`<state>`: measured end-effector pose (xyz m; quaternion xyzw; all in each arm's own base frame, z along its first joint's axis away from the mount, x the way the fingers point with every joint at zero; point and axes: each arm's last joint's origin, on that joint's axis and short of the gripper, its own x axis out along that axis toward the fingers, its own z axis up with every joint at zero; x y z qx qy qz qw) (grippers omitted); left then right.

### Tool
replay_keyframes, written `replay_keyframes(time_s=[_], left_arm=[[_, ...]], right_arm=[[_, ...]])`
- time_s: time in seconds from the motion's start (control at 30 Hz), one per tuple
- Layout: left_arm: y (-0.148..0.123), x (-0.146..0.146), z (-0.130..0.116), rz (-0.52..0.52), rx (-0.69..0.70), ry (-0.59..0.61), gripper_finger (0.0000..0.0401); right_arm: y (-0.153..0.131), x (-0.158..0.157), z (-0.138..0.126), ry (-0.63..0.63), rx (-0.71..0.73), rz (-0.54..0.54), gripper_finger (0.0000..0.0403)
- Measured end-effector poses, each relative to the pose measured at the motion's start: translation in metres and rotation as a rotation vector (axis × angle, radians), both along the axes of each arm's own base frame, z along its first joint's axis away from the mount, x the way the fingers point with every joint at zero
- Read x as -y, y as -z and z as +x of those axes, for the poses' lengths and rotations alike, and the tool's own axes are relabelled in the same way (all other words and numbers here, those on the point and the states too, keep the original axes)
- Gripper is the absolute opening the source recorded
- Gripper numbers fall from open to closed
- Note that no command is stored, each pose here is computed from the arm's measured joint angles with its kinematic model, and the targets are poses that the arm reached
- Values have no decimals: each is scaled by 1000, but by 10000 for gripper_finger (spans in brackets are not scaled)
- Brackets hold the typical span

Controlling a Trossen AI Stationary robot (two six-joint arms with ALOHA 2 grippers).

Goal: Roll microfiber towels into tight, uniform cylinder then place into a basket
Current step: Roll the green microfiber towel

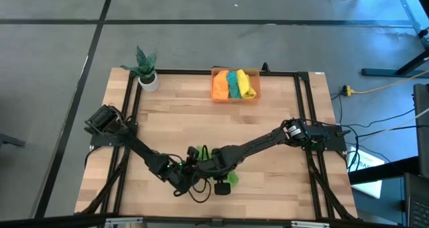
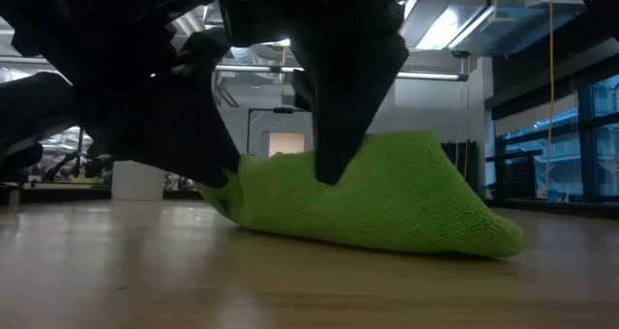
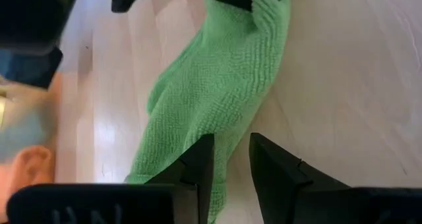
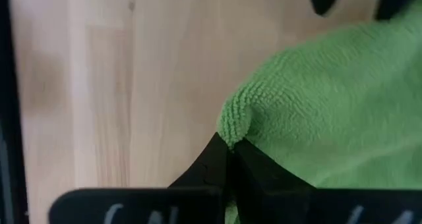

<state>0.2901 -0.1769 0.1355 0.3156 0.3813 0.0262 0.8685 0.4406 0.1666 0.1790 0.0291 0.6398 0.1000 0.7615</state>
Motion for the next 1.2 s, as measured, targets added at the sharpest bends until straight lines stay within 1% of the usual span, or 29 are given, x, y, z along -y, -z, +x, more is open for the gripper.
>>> replay_keyframes(time_s=[0.17, 0.37, 0.47, 0.63, 0.73, 0.87, 0.97, 1.03, 1.1, 1.2], left_arm=[[-2, 3, -3, 12, -1, 21, 88], [-8, 11, -11, 14, 3, 53, 88], [-19, 16, -16, 5, 18, 59, 88], [-41, 22, -35, -12, 17, 53, 88], [-53, 25, -46, -37, 16, 42, 88], [-65, 26, -59, -63, 26, 30, 88], [-70, 29, -67, -82, 27, 30, 85], [-71, 32, -70, -96, 36, 38, 84], [-71, 35, -73, -95, 34, 53, 85], [-71, 38, -76, -95, 32, 67, 86]], right_arm=[[-7, -4, -9, 125, -23, -78, 12], [-24, -12, -19, 285, 22, -141, 12], [-27, -16, -22, 336, 14, -131, 12], [-26, -16, -28, 422, -40, -144, 12], [-26, -15, -30, 448, -56, -146, 12], [-26, -16, -32, 443, -89, -128, 12], [-26, -16, -33, 442, -110, -120, 12], [-26, -15, -36, 449, -148, -128, 12], [-27, -12, -41, 466, -179, -163, 12], [-28, -7, -47, 488, -200, -259, 12]])
